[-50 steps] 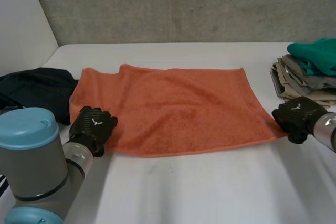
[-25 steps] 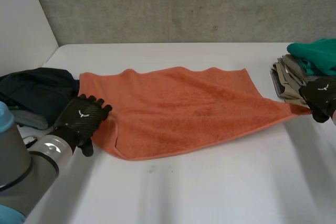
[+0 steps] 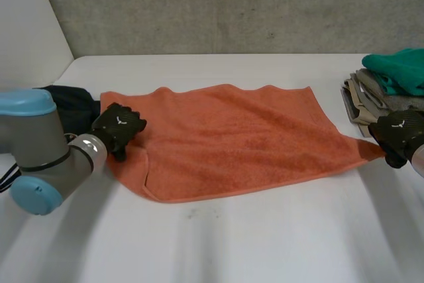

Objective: Fold the laundry.

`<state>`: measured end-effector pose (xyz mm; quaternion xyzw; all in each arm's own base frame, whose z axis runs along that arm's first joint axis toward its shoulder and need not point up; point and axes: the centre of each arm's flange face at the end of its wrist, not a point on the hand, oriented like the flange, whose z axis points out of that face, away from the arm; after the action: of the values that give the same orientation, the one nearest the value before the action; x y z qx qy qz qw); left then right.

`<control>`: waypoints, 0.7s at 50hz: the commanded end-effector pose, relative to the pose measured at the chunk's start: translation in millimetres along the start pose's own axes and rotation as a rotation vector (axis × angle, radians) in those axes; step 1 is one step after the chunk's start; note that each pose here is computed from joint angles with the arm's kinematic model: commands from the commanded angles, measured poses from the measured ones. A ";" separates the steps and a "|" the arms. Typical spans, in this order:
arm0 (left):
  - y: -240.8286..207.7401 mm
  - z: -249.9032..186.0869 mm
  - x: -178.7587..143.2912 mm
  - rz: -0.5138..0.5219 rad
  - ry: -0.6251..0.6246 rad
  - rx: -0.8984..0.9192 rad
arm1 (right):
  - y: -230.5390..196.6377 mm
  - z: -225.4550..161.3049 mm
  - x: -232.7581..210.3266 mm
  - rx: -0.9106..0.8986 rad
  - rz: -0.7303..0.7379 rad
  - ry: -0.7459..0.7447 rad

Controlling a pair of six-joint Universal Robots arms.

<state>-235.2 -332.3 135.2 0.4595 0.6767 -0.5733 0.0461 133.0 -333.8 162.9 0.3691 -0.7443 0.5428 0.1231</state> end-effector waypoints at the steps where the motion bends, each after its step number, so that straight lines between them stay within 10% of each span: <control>1: 4.2 8.5 13.1 -0.003 0.044 -0.034 | 3.9 2.1 -2.3 -0.009 0.004 -0.007; 35: 11.3 -1.9 19.9 0.017 0.008 -0.157 | 4.2 0.0 -5.6 -0.024 -0.012 -0.023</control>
<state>-240.0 -322.0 116.8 0.4660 0.7104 -0.5223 0.0739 132.9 -332.6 157.2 0.3745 -0.7484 0.5333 0.1236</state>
